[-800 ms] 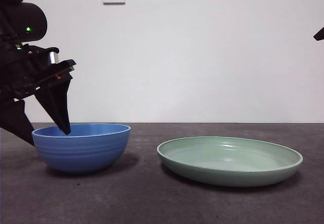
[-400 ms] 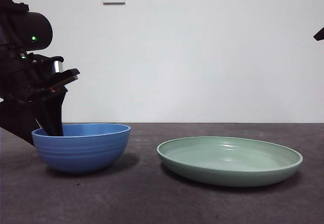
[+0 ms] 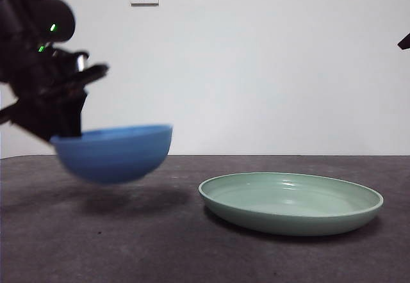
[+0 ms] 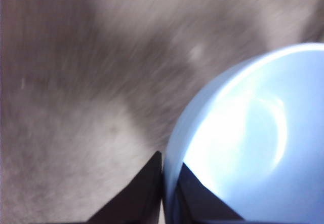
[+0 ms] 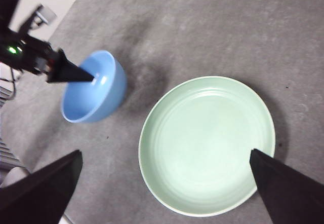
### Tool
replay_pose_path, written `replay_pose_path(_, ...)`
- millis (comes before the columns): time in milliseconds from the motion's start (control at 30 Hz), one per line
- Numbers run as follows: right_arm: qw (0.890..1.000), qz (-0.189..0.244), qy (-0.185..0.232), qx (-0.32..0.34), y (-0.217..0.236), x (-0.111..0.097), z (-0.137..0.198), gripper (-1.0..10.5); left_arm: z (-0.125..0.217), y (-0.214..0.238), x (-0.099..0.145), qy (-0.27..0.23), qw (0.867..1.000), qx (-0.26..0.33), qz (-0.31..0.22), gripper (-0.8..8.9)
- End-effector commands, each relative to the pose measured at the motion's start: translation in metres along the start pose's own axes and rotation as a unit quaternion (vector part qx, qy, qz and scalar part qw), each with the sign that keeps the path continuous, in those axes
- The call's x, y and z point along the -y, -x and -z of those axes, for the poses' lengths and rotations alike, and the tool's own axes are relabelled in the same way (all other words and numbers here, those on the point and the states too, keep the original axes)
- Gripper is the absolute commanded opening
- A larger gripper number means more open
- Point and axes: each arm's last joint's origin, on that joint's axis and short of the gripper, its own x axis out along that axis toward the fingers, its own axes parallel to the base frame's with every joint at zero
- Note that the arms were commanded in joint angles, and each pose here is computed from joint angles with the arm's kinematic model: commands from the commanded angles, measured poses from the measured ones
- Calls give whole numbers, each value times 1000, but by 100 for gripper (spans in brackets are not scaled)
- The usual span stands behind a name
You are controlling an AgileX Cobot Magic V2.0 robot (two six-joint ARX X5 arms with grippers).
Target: Pick up the blue bowl, put it on the green plate, put it on desk
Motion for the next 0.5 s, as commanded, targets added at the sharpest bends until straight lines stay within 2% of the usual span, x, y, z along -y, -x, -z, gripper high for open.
replay_pose_path(33,1000,12,10,10,6,-4,-2,632,-15,11,16,-21,1000,9,1,10)
replay_pose_path(333,999,34,20,17,26,-20,12,632,-31,36,75,-94,995,38,-13,10)
replay_pose_path(500,998,45,37,37,38,-30,19,632,-31,38,96,-122,991,49,-21,10)
